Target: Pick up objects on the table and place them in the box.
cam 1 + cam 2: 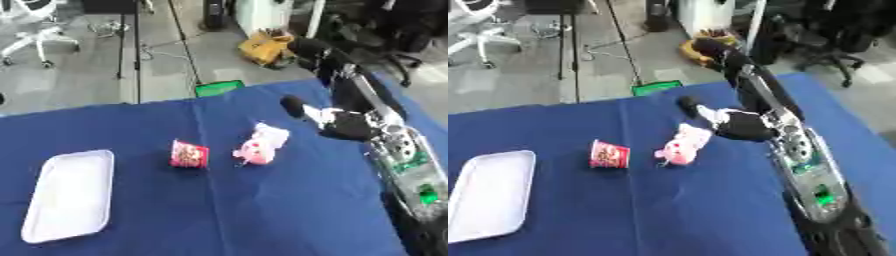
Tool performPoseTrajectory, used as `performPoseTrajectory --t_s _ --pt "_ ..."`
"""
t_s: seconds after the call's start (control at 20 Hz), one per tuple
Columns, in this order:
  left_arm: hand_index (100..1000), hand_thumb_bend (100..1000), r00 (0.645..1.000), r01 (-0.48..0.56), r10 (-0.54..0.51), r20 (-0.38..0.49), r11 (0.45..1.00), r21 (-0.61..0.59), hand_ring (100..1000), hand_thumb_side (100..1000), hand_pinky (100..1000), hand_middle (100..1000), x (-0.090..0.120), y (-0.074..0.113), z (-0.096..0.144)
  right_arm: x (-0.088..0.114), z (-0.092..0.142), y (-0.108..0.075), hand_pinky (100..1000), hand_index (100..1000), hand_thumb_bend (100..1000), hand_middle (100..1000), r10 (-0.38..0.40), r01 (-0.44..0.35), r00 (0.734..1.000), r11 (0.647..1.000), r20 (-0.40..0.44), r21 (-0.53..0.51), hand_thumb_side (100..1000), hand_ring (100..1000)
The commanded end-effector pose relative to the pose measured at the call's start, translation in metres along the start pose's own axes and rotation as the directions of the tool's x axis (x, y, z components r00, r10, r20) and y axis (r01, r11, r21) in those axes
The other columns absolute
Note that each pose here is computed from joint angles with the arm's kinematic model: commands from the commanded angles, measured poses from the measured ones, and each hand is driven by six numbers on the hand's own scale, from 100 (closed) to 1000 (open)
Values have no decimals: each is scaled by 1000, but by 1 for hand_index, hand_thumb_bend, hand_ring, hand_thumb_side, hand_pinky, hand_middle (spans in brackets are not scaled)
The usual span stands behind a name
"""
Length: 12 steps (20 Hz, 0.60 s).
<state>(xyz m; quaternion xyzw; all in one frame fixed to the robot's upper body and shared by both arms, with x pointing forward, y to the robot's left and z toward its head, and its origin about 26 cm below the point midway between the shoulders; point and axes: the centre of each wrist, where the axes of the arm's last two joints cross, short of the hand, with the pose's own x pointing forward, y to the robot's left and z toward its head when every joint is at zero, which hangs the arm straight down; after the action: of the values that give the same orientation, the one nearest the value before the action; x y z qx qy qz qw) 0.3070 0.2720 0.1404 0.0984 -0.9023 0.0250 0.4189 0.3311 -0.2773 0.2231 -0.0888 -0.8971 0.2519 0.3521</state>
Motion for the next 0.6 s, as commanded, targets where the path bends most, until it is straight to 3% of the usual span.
performPoseTrajectory --t_s 0.05,0.35,0.6 --pt "844 503 1000 8 -8 25 1000 5 729 752 672 792 6 3 -3 8 -4 -7 977 945 572 893 30 -30 999 1000 27 3 376 984" --pt "845 504 1000 8 -8 25 1000 2 729 753 672 792 6 2 -3 2 -7 -13 975 947 573 894 62 -62 998 998 4 19 374 984" --pt "845 505 1000 11 -11 22 1000 3 729 753 672 792 6 3 -3 -16 -13 -28 965 946 575 894 129 -125 990 990 -58 62 376 979"
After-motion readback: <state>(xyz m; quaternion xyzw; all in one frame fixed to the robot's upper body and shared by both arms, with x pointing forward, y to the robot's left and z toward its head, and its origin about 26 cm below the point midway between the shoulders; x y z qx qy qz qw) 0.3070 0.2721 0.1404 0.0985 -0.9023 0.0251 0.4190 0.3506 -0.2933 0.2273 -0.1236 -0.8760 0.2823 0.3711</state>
